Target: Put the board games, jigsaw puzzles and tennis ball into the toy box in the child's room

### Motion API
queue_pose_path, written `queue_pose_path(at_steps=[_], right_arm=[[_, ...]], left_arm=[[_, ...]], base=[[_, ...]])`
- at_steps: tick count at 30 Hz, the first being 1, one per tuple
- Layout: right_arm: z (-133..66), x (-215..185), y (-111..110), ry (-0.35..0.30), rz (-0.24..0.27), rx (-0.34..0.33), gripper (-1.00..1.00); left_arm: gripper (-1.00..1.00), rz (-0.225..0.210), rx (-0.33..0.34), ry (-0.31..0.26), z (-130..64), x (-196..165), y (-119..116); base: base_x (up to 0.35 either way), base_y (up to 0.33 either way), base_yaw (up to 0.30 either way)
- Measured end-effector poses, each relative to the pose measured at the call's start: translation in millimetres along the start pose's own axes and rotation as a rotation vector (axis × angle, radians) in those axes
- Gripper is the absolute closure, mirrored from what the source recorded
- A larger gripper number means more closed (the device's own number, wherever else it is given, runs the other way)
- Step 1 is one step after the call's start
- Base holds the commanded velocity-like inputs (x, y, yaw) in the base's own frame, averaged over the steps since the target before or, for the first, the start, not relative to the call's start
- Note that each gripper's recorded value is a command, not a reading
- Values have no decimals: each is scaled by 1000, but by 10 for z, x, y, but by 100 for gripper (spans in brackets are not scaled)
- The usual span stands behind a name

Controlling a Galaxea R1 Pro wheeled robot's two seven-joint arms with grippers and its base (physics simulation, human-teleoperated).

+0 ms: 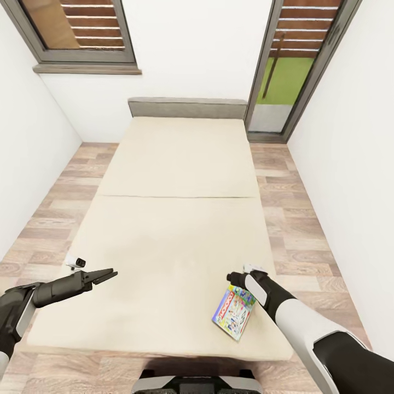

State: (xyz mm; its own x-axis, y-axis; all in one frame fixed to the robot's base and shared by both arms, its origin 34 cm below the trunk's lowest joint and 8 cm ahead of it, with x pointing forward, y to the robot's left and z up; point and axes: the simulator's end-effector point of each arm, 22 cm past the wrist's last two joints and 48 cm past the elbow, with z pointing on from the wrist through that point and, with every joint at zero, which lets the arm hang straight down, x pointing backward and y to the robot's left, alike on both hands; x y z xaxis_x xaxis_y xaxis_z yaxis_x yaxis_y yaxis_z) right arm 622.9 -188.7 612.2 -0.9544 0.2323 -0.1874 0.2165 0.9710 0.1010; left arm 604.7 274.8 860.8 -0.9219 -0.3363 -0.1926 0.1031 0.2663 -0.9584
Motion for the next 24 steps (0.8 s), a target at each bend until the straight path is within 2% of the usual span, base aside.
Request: queue_pose_path(at_steps=[13,24], right_arm=[[89,110,-1,22,1,-4,-100],[161,154,-116,31,4,11,-100]], left_arm=[[-100,-19,-8,6,8,49,99],[-100,-36,-12,11,24,96,179]], base=[[0,0,0],[0,0,0]])
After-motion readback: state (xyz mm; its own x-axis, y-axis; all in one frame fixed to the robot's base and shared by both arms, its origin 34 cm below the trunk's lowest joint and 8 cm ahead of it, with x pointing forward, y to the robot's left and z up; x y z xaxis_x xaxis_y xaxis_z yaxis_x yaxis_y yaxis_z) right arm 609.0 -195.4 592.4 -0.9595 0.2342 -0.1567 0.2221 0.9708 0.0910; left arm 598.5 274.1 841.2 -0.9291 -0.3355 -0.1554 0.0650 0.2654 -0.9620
